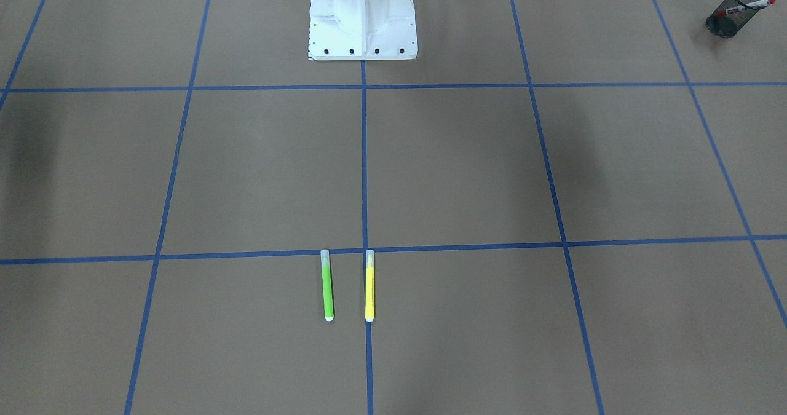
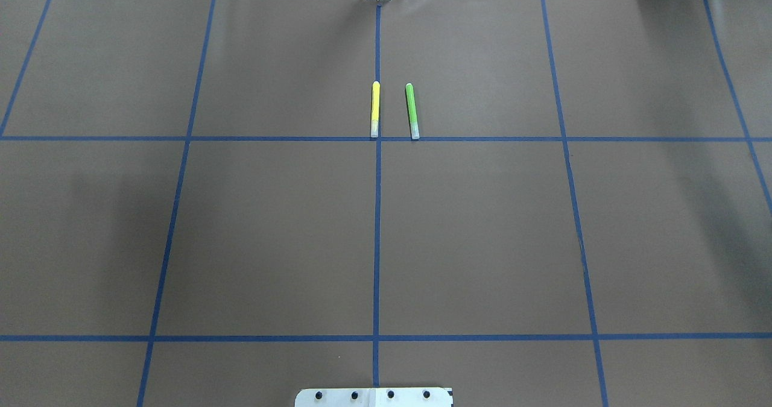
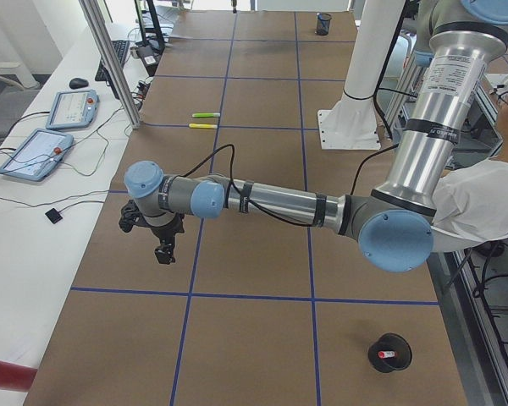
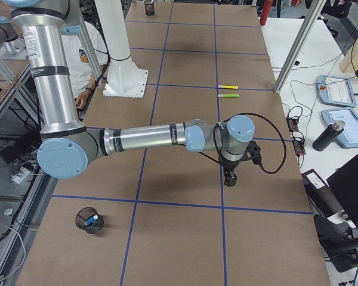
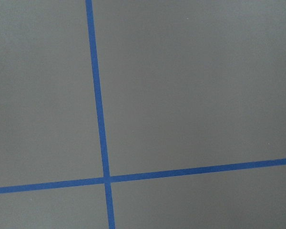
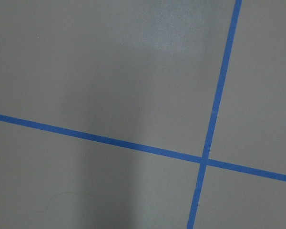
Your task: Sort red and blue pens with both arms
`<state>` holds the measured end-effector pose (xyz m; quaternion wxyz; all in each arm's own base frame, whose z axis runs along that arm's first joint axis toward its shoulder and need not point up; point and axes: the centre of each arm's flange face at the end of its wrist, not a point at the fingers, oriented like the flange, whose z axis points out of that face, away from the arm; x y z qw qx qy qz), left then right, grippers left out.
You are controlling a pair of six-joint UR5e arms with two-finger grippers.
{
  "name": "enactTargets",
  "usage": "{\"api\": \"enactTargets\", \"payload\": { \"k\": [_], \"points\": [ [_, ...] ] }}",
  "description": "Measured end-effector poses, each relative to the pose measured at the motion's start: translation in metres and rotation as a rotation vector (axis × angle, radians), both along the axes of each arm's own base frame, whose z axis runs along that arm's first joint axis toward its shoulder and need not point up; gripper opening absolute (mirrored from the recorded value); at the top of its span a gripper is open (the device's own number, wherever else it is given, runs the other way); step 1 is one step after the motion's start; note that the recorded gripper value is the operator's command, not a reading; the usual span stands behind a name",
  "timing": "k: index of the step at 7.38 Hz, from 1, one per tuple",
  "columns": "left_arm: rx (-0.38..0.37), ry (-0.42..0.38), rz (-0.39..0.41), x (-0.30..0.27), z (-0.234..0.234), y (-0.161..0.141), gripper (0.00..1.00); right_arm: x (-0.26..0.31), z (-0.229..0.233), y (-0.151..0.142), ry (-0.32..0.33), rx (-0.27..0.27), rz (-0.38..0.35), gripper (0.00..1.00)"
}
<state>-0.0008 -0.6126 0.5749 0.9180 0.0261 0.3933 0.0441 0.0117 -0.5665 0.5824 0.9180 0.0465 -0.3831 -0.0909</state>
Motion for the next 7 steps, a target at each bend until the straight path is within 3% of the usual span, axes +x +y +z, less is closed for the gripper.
{"api": "enactTargets", "payload": {
  "k": [7],
  "points": [
    [0.052, -0.001, -0.005, -0.003, -0.016, 0.018, 0.99, 0.000, -0.003, -0.001, -0.003, 0.008, -0.004, 1.00]
  ]
}}
